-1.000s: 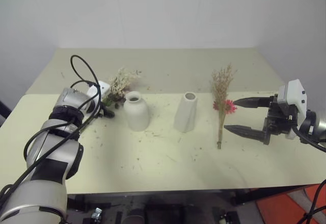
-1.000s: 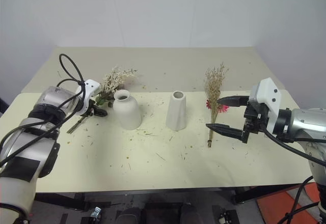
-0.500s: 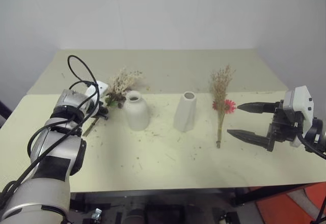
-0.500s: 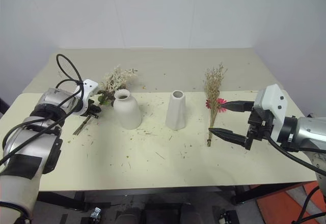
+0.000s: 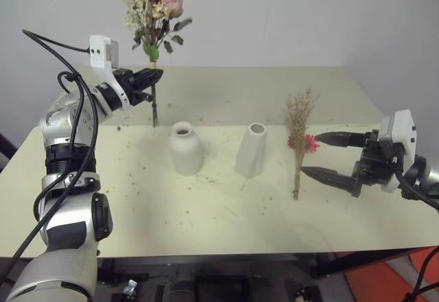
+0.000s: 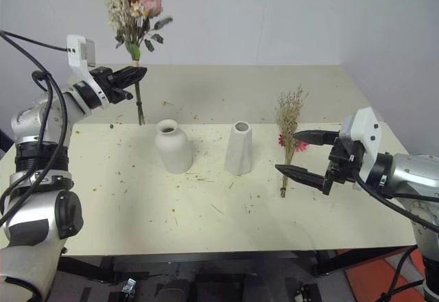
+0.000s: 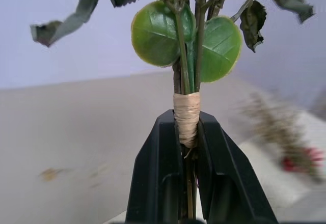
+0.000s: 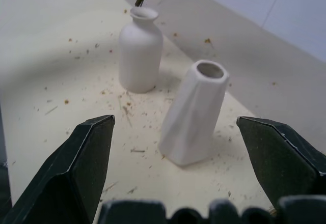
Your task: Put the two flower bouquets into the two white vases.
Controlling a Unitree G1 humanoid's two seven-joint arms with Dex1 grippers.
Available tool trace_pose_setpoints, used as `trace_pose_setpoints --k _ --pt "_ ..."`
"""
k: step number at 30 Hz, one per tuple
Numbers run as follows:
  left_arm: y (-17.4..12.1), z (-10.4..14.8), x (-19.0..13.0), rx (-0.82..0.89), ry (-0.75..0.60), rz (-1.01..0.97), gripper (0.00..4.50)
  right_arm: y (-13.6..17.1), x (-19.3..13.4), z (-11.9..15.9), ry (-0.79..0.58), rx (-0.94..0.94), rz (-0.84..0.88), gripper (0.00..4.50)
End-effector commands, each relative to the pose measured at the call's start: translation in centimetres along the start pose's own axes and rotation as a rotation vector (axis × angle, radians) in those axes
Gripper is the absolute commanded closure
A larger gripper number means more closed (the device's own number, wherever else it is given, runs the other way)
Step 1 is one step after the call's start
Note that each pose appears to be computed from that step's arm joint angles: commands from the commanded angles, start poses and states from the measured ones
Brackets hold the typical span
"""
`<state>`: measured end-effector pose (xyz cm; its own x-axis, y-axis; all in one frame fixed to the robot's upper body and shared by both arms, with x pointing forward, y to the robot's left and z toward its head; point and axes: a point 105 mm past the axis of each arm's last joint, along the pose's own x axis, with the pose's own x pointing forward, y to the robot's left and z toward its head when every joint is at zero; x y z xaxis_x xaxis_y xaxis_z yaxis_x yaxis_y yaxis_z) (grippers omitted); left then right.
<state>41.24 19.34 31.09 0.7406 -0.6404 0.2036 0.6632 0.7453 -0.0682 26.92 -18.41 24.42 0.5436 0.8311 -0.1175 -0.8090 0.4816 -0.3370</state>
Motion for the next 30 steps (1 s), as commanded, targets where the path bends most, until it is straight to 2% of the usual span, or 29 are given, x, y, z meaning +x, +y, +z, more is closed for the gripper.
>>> trace_pose_setpoints --k 1,4,7,13,18,30 --pt "-2.6 5.0 -0.6 0.047 -0.154 -0.128 4.38 -0.1 0.1 1.8 -0.067 -0.049 0.027 0.0" --pt "-4.6 6.0 -0.4 0.033 -0.203 -0.23 4.38 -0.5 0.5 2.5 -0.093 -0.064 0.051 0.0" --pt "-6.0 5.9 -0.2 0.027 -0.239 -0.316 4.38 -0.7 1.1 3.0 -0.103 -0.091 0.062 0.0" --pt "-7.1 3.0 0.4 0.007 -0.176 -0.365 4.38 -0.5 1.4 3.4 -0.12 -0.107 0.076 0.0" --pt "-6.9 0.6 0.5 0.03 -0.12 -0.361 4.38 -0.4 1.2 3.3 -0.118 -0.111 0.064 0.0" --pt "-5.6 -0.8 0.9 0.01 -0.138 -0.329 4.38 0.4 0.5 3.2 -0.106 -0.124 0.043 0.0"
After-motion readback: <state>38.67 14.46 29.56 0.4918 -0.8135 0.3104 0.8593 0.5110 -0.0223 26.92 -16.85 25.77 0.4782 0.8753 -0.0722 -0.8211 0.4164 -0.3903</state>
